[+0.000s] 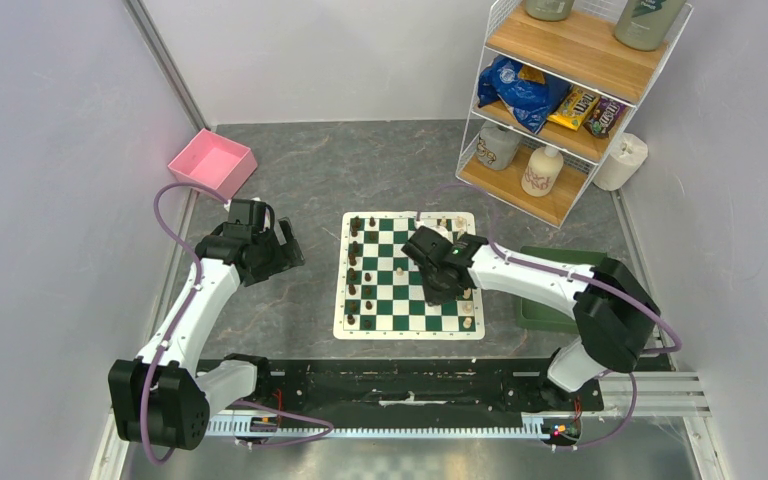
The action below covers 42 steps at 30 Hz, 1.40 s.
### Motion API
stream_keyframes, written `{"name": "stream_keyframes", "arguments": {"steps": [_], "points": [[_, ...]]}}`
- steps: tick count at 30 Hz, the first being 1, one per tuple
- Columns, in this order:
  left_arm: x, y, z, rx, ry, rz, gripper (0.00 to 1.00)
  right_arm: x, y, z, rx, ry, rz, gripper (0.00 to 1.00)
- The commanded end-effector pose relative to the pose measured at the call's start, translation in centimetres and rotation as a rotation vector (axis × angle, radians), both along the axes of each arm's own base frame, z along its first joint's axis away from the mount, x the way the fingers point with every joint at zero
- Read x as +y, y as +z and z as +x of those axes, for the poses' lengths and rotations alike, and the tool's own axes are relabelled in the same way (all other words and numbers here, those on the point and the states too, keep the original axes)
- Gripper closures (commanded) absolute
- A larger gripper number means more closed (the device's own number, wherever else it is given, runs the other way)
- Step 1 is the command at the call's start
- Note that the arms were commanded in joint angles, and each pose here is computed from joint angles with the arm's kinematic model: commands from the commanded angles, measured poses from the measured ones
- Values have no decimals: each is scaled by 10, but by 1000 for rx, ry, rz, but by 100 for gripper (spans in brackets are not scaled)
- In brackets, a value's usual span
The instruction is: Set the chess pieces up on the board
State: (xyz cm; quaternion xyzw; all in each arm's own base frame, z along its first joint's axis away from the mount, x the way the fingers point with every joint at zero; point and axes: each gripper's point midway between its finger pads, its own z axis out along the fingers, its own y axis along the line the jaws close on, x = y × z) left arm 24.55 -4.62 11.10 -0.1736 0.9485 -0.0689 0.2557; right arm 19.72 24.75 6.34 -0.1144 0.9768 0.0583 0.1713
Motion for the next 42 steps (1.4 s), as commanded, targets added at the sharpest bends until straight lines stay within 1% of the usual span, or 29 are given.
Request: {"name": "stream_keyframes", "arguments": {"steps": [1,9,30,42], "points": [[-3,14,9,-41,-21,-11,4,-20,-4,4,-3,-105,14,86],[-2,14,9,-42,-18,-6,4,-31,-13,2,40,-131,31,86],[-2,13,9,-37,-20,-9,4,-39,-25,3,61,-152,13,85],[-3,13,9,-38,-20,-11,4,-41,-23,2,59,-145,7,77]]}}
